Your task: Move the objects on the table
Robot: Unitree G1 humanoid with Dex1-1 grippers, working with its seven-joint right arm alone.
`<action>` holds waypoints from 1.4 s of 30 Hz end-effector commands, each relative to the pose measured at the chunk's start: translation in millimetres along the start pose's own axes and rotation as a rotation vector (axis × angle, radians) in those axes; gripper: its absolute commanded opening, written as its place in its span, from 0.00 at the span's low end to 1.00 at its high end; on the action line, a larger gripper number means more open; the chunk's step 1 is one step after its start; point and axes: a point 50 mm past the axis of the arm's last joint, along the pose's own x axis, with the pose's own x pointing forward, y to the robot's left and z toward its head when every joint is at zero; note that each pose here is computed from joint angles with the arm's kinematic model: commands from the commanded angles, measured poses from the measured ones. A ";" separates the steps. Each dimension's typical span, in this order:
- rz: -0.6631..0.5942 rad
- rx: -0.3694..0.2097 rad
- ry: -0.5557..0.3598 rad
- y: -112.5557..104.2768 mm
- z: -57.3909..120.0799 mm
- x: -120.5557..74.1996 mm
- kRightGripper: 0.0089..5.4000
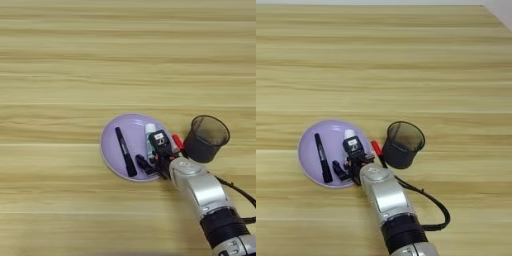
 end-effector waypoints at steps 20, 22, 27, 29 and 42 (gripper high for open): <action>-0.026 -0.034 -0.092 -6.5 25.7 -1.3 0.31; -0.025 -0.034 -0.091 -6.5 25.7 -1.3 0.31; -0.022 -0.030 -0.093 -6.3 25.7 -1.3 0.31; -0.021 -0.027 -0.095 -6.2 25.9 -1.3 0.31; -0.015 0.018 -0.170 -6.2 35.8 -3.6 0.31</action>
